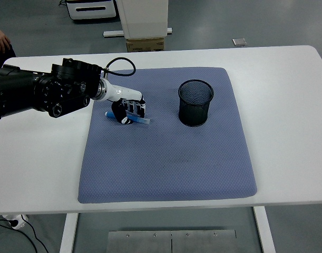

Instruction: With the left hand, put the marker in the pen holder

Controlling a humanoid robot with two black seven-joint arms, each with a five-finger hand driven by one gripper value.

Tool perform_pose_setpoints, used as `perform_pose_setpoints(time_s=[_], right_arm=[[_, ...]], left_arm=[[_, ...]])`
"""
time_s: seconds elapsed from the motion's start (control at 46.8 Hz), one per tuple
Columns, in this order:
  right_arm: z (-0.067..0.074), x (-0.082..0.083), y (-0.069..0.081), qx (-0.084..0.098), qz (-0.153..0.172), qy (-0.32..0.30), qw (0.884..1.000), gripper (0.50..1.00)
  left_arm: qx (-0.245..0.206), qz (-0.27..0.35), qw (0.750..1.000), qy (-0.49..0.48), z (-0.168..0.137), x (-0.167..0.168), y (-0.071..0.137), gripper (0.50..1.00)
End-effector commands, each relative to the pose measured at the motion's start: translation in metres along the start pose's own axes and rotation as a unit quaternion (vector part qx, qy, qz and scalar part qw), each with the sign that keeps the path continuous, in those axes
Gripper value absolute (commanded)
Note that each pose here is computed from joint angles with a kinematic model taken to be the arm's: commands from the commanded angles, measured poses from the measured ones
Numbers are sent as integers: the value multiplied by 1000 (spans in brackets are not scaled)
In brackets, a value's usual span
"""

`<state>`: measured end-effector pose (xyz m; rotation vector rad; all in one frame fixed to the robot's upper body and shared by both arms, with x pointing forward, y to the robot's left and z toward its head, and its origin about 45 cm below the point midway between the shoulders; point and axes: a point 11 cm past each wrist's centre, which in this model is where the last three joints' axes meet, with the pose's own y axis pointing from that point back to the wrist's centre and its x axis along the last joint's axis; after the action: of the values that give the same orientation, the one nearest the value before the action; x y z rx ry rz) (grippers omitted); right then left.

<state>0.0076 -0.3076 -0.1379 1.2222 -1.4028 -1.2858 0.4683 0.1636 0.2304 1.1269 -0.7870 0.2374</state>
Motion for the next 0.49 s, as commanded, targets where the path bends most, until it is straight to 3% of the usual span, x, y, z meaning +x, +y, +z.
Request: perform_pose_setpoints(time_s=[0.0, 0.47], right_arm=[[0, 0, 0, 0, 0, 0, 1000, 1000], [0, 0, 0, 0, 0, 0, 1000, 1000]], left_arm=[[0, 2, 1000, -2, 1, 3, 1, 616], [0, 16, 1000, -8, 2, 9, 2, 616]])
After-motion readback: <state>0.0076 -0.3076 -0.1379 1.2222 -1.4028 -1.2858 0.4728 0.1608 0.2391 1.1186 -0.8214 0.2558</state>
